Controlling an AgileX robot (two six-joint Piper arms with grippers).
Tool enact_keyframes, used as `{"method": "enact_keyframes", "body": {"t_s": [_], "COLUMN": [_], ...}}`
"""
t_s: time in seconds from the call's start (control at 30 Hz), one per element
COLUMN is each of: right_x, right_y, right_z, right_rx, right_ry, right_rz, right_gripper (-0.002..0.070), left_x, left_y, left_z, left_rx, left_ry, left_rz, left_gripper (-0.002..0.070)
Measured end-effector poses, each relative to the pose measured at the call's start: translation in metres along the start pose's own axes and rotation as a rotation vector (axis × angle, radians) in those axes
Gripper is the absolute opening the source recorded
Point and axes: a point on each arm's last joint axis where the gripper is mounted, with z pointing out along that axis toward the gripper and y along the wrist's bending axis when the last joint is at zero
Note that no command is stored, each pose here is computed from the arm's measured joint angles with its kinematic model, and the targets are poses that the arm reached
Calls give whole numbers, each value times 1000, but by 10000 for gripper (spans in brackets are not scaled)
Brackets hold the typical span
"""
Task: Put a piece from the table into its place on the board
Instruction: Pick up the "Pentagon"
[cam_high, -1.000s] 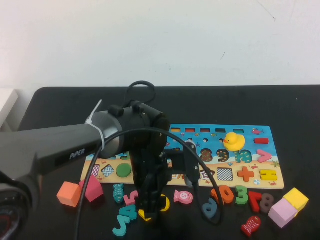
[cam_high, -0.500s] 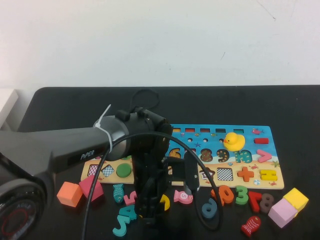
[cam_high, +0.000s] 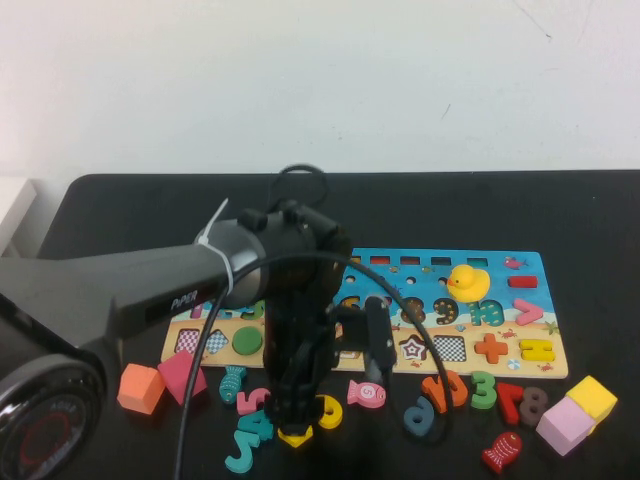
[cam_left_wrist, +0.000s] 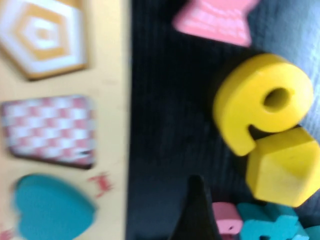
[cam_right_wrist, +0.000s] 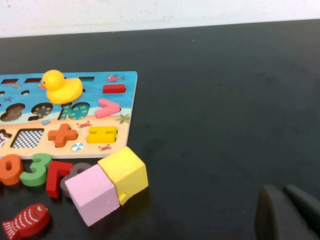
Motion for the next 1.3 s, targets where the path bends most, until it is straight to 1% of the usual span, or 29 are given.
{"method": "enact_keyframes", "body": {"t_s": [0.13, 0.3, 0.47, 1.0, 1.3], "right_x": [0, 0, 0, 0, 0], "right_y": [0, 0, 0, 0, 0], "right_z": [0, 0, 0, 0, 0], "right_rx": [0, 0, 0, 0, 0], "right_ry": [0, 0, 0, 0, 0], "right_rz": [0, 0, 0, 0, 0], "right_gripper": [19, 18, 18, 18, 18], "left_x": [-5, -5, -5, -6, -4], "left_y": [5, 3, 4, 4, 5], "left_z": [-15, -18, -18, -18, -18], "left_rx": [-17, 2, -3, -7, -12], "left_ry": [-22, -32, -30, -34, -20], "left_rz": [-26, -72, -97, -103, -129], "left_gripper": [489, 489, 489, 489, 489]}}
